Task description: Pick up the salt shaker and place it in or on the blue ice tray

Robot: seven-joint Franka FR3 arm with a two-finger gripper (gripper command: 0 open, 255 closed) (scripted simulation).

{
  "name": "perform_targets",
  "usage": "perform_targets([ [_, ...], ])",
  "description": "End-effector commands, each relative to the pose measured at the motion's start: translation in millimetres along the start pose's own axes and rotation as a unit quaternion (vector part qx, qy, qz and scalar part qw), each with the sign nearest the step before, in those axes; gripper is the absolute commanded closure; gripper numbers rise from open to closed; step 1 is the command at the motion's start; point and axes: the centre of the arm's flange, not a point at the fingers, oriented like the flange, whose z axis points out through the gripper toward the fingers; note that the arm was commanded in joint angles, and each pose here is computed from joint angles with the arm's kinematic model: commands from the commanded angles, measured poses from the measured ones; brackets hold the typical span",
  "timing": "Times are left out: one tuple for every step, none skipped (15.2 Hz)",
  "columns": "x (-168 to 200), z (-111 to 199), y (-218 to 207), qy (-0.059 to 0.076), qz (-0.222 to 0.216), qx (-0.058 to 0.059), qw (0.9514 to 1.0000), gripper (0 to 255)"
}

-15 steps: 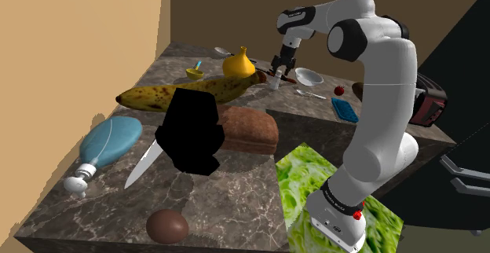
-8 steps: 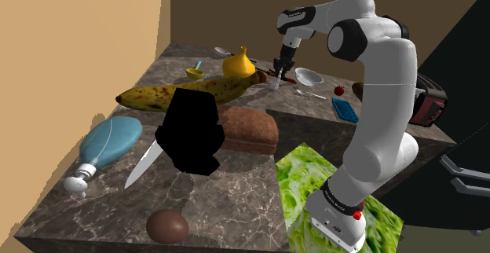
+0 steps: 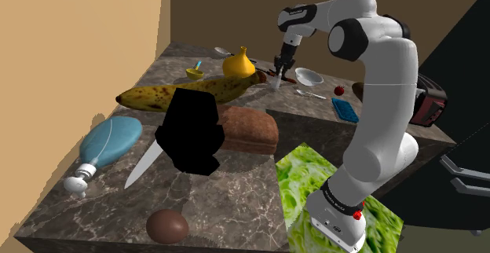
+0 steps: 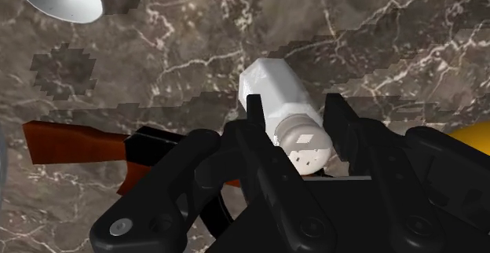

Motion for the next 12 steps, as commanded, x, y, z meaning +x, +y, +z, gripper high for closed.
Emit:
perform_targets([
  [-1, -10, -1, 0.000, 0.000, 0.000, 1.0000, 255],
  [-2, -15, -1, 0.000, 0.000, 0.000, 1.0000, 255],
  [-3, -20, -2, 0.000, 0.000, 0.000, 1.0000, 255],
  [-3, -26, -2, 0.000, 0.000, 0.000, 1.0000, 255],
  [-4, -31, -2, 0.000, 0.000, 0.000, 1.0000, 255],
  [-5, -36, -3, 0.000, 0.000, 0.000, 1.0000, 255],
  [-5, -41, -3, 0.000, 0.000, 0.000, 1.0000, 255],
  [-6, -46, -4, 0.000, 0.000, 0.000, 1.0000, 255],
  [-7, -52, -4, 0.000, 0.000, 0.000, 1.0000, 255],
  [-7, -57, -5, 0.000, 0.000, 0.000, 1.0000, 255],
  [-8, -62, -5, 0.000, 0.000, 0.000, 1.0000, 255],
  [-9, -67, -5, 0.000, 0.000, 0.000, 1.0000, 255],
])
